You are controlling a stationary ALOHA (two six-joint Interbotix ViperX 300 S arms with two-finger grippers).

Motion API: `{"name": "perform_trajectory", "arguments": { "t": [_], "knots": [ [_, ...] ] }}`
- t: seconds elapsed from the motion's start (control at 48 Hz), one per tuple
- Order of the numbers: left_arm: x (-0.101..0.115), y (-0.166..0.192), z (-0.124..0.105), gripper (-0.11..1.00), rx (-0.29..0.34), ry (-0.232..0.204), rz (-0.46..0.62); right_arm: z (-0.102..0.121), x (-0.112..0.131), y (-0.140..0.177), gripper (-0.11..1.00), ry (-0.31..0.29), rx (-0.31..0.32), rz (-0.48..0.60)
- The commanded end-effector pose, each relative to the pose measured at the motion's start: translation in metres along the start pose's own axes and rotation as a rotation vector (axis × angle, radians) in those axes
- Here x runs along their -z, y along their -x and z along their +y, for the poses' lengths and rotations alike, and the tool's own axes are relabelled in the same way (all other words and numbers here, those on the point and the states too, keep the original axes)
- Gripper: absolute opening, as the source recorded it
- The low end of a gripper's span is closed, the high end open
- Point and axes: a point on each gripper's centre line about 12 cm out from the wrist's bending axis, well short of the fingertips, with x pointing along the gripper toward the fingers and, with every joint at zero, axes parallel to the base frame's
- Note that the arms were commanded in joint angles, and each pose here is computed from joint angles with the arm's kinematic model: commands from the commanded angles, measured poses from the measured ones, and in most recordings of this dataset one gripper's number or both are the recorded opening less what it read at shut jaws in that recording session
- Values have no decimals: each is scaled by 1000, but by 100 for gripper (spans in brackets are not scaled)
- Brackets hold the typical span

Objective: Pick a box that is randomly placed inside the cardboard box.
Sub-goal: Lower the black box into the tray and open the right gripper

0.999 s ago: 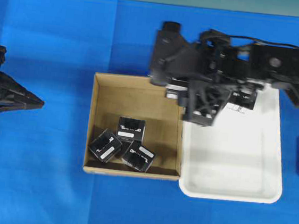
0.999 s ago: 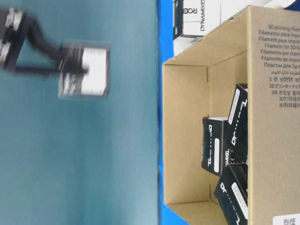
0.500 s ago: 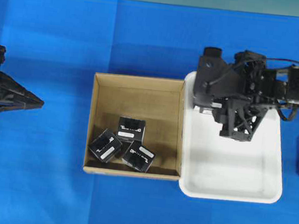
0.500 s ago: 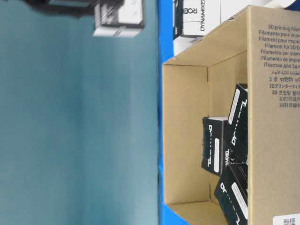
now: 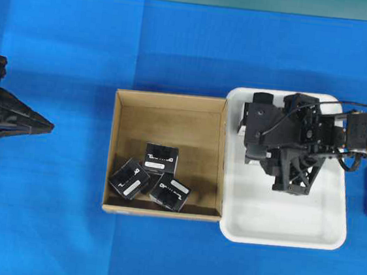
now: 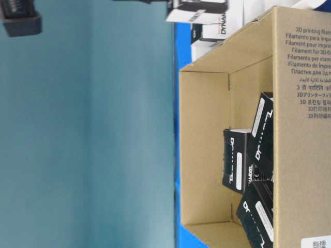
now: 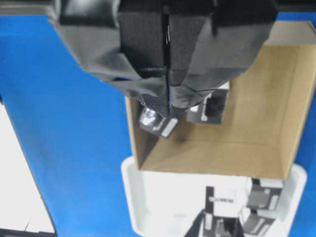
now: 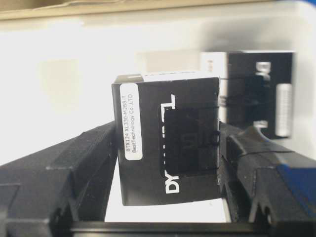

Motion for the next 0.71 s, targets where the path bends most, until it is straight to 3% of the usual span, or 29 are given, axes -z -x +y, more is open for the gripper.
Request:
{"name": "perform_trajectory", "arguments": {
  "t": [0.0,0.25,0.687],
  "knots": [
    [-7,0,-1,-7,2,-1,-20,3,2,-8,65,-7,-15,-9],
    [-7,0,-1,-7,4,0,-23,6,2,-26,65,-13,-26,-57],
    [-8,-1,-1,-7,5,-2,-32,7,3,-41,65,-9,-29,-47]
  ]
}}
